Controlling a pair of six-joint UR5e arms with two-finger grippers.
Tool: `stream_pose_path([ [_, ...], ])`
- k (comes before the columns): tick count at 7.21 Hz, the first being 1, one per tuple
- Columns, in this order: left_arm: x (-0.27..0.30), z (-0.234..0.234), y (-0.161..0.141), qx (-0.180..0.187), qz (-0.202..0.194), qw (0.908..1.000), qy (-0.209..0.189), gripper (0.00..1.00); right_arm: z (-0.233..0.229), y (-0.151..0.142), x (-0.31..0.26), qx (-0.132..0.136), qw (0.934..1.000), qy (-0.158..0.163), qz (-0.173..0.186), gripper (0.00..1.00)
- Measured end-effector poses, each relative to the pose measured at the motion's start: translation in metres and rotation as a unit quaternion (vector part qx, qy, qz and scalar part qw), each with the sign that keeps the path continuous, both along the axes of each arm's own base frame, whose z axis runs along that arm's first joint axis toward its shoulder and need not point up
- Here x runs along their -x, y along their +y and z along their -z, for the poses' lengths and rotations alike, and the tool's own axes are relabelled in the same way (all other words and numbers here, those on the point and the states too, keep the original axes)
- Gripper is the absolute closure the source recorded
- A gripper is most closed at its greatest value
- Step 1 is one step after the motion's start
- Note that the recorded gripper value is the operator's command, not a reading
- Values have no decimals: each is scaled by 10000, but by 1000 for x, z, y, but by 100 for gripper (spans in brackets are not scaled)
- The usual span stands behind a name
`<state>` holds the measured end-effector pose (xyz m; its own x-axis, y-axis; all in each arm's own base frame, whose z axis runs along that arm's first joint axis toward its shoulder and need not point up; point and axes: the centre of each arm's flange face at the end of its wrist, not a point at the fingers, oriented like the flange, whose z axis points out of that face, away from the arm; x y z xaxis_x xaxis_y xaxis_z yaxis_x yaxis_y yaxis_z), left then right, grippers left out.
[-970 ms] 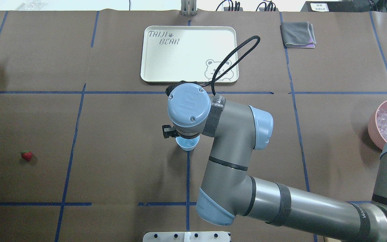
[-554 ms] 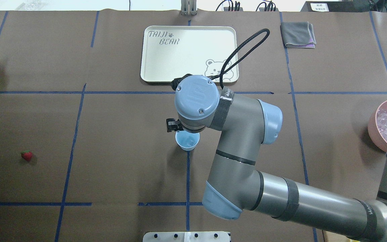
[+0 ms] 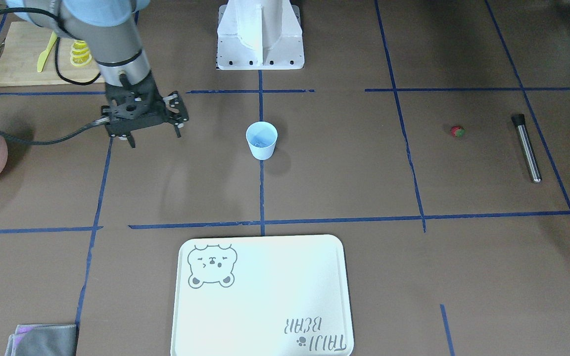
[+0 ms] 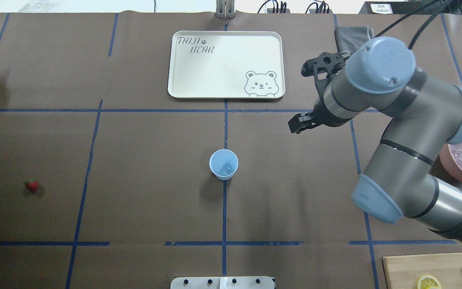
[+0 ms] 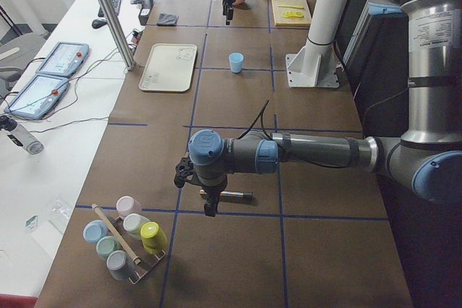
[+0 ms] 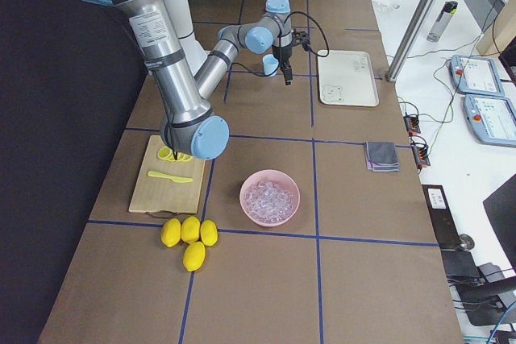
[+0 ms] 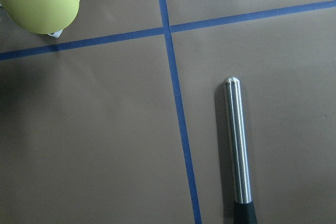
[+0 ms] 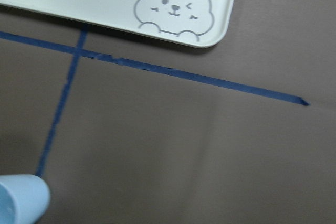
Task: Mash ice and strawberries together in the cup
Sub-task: 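Move the empty right gripper back to the pink bowl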
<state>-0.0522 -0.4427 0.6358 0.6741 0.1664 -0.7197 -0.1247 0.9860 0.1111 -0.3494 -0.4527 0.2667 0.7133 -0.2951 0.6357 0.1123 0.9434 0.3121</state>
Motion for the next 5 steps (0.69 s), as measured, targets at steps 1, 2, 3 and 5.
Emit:
stream_pose_path([
  [1,0,0,0,1,0,10000,0,0,-29,-6,-43,-119,9996,107,253,2],
  [2,0,0,0,3,0,10000,0,0,-59,-11,-86,-235,9983,214,493,3],
  [3,0,0,0,4,0,10000,0,0,-89,-15,-130,-351,9960,293,771,3],
  [5,0,-1,0,13,0,10000,0,0,-150,-11,-205,-570,9885,382,1347,4],
])
